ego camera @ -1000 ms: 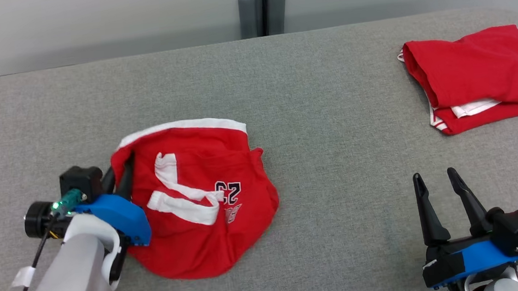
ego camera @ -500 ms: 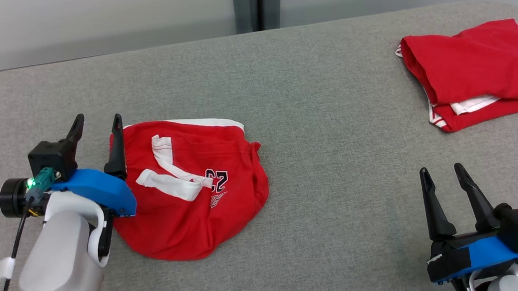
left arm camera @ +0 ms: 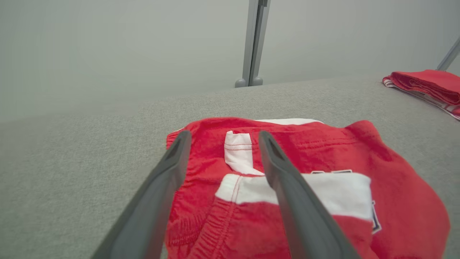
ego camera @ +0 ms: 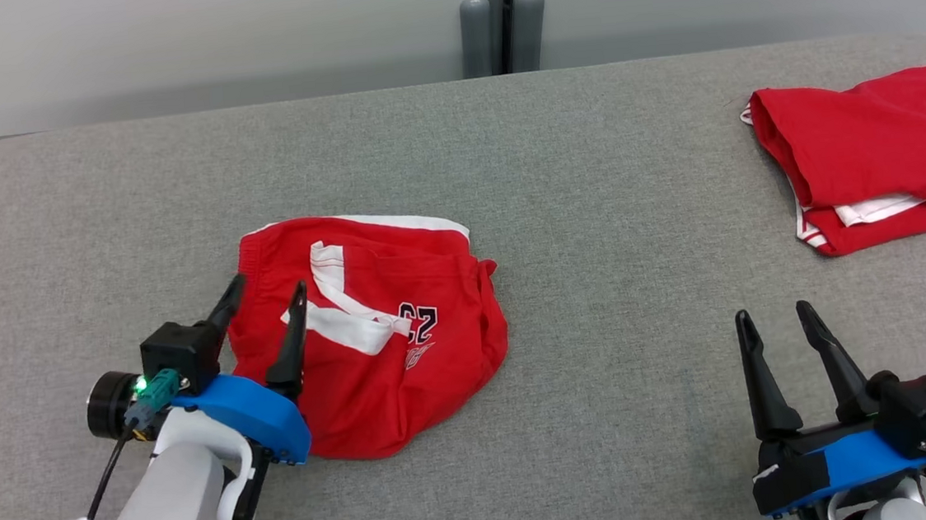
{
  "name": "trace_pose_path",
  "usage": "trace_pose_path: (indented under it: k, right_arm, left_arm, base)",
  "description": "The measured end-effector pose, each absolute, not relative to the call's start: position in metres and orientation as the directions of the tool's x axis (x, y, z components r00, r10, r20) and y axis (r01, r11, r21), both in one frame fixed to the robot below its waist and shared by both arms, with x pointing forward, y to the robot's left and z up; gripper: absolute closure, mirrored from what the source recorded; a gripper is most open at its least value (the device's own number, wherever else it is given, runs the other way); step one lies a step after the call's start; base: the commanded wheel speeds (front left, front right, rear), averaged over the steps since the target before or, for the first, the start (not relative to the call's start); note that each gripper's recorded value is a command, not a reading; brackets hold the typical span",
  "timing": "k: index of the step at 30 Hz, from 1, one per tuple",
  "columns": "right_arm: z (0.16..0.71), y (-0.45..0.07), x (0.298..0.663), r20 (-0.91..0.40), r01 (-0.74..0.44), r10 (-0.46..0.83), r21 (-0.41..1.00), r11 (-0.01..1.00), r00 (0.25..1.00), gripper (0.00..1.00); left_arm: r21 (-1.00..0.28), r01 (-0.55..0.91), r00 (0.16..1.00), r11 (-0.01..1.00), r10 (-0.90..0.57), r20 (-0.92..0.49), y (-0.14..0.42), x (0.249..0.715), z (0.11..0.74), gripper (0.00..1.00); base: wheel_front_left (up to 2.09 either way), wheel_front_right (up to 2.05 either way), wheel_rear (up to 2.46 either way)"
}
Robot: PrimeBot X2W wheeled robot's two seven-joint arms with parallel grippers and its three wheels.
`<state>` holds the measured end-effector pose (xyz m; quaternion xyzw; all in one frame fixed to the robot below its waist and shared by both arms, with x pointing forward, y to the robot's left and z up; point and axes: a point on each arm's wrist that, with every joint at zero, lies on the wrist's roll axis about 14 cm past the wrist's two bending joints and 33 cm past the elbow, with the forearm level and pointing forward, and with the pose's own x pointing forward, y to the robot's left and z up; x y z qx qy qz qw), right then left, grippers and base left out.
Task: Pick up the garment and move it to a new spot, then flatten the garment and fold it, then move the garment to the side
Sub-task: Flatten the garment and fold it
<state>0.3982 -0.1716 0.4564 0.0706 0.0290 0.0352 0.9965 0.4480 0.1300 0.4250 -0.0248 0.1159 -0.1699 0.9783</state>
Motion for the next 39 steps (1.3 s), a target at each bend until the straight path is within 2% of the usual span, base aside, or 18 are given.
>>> trace_pose_path:
  k: [7, 18, 19, 21, 24, 34, 39]
  right_arm:
    - [0.448, -0.182, 0.395, -0.078, -0.033, 0.045, 0.138, 0.990, 0.996, 0.00]
    - [0.449, -0.195, 0.390, -0.081, 0.007, 0.004, 0.138, 0.990, 0.997, 0.00]
    - [0.449, -0.195, 0.389, -0.081, 0.008, 0.003, 0.138, 0.990, 0.997, 0.00]
    - [0.449, -0.195, 0.389, -0.080, 0.007, 0.004, 0.139, 0.990, 0.997, 0.00]
    - [0.451, -0.194, 0.390, -0.075, 0.003, 0.008, 0.142, 0.990, 0.997, 0.00]
    - [0.458, -0.179, 0.392, -0.050, -0.043, 0.051, 0.151, 0.988, 0.997, 0.00]
    - [0.461, -0.168, 0.393, -0.040, -0.076, 0.083, 0.157, 0.985, 0.996, 0.00]
  left_arm:
    - [-0.119, 0.396, 0.851, 0.910, -0.413, -0.326, 0.108, 0.449, 0.400, 0.00]
    - [-0.133, 0.401, 0.764, 0.906, -0.411, -0.498, 0.108, 0.431, 0.356, 0.00]
    - [-0.144, 0.402, 0.761, 0.904, -0.418, -0.497, 0.105, 0.430, 0.355, 0.04]
    - [-0.148, 0.414, 0.751, 0.898, -0.428, -0.503, 0.101, 0.426, 0.354, 1.00]
    - [-0.137, 0.417, 0.762, 0.898, -0.428, -0.486, 0.105, 0.428, 0.356, 1.00]
    - [-0.099, 0.374, 0.893, 0.922, -0.387, -0.229, 0.118, 0.462, 0.435, 1.00]
    - [-0.109, 0.307, 0.935, 0.946, -0.321, -0.153, 0.134, 0.431, 0.448, 1.00]
  base:
    - [0.00, 0.00, 0.00]
    - [0.00, 0.00, 0.00]
    - [0.00, 0.00, 0.00]
    - [0.00, 0.00, 0.00]
    - [0.00, 0.00, 0.00]
    - [0.00, 0.00, 0.00]
    - [0.00, 0.00, 0.00]
